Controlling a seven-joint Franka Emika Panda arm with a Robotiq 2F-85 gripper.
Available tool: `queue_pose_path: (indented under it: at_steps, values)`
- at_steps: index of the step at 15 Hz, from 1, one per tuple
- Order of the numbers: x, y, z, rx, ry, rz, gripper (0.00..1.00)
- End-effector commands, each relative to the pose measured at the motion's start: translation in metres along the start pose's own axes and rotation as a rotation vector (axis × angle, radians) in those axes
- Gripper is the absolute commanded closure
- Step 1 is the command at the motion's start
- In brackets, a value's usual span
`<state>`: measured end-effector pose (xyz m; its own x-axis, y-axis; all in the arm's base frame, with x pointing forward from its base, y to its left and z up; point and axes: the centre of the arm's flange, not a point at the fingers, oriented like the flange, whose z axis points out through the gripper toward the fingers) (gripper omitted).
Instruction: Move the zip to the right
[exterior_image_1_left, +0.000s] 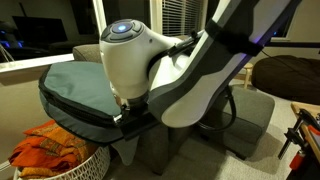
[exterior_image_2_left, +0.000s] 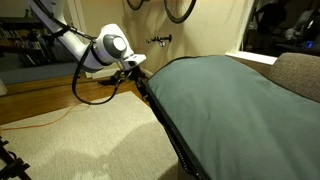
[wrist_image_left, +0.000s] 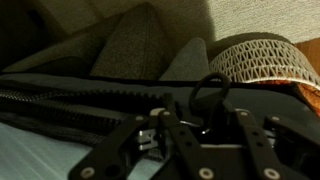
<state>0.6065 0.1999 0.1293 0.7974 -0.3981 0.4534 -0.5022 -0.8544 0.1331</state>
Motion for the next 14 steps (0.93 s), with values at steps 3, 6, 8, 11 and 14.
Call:
queue_pose_path:
  at_steps: [3,6,8,11,14]
  values:
    - [-0.005,-0.019,0.003,-0.055,-0.021,0.073,0.83]
    - [-0.008,-0.022,0.004,-0.078,-0.037,0.09,0.83]
    - [-0.011,-0.025,0.002,-0.082,-0.039,0.099,0.83]
    - [-0.012,-0.032,0.002,-0.067,-0.023,0.1,0.83]
    - [-0.008,-0.033,0.006,-0.072,-0.007,0.097,0.83]
